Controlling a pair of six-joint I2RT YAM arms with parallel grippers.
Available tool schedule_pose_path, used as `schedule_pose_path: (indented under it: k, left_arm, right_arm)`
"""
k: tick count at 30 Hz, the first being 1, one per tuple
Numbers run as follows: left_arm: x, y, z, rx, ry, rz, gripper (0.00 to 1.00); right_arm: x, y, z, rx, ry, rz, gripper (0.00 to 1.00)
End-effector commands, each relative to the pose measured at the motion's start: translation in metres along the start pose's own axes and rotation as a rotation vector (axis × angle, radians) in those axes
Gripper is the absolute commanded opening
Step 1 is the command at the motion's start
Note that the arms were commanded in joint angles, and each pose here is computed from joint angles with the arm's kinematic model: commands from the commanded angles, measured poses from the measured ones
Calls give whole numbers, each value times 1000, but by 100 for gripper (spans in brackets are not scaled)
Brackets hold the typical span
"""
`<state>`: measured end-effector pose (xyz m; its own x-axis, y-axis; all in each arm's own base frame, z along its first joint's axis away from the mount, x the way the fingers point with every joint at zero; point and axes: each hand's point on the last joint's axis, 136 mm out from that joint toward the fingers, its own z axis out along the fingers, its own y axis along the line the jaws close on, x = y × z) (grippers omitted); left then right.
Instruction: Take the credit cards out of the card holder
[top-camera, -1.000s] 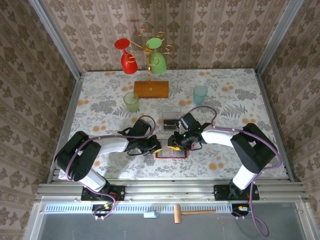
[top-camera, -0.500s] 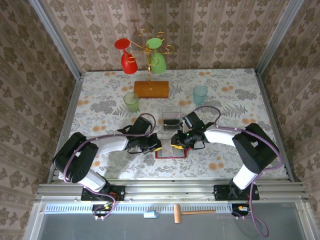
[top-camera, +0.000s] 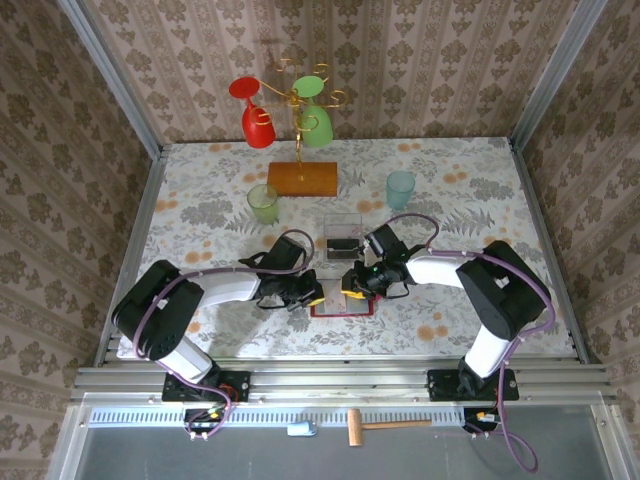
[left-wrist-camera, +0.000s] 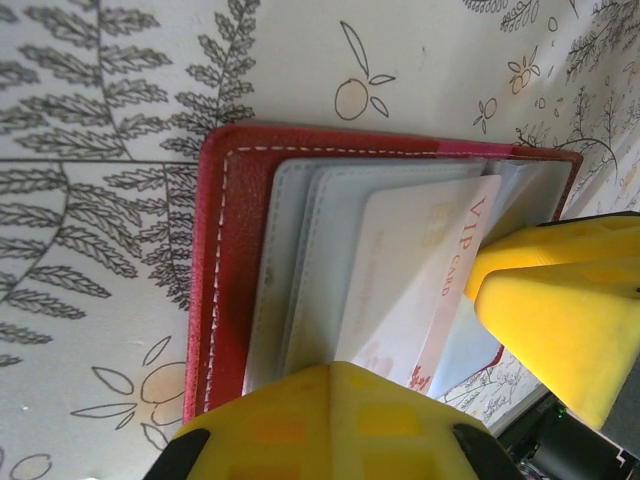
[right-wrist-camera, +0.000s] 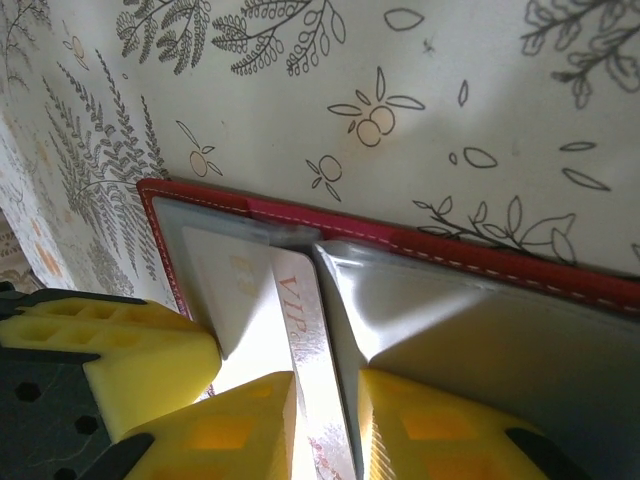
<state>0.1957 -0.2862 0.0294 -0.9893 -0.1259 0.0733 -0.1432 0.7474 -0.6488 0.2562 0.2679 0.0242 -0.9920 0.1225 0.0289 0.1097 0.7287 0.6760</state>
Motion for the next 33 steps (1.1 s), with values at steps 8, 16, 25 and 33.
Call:
schedule_pose_path:
  k: [8, 16, 25, 33]
  left_arm:
    - [6, 23, 4, -53, 22, -12, 3]
    - [7, 26, 6, -59, 25, -16, 3]
    - [7, 27, 6, -61, 25, -18, 3]
    - [7, 27, 5, -61, 23, -20, 3]
  right_arm:
    - [8, -4, 8, -36, 56, 3, 20]
    - [8, 2, 8, -72, 61, 2, 17]
    - [9, 11, 3, -108, 59, -10, 16]
    - [14, 9, 5, -113, 79, 0, 14]
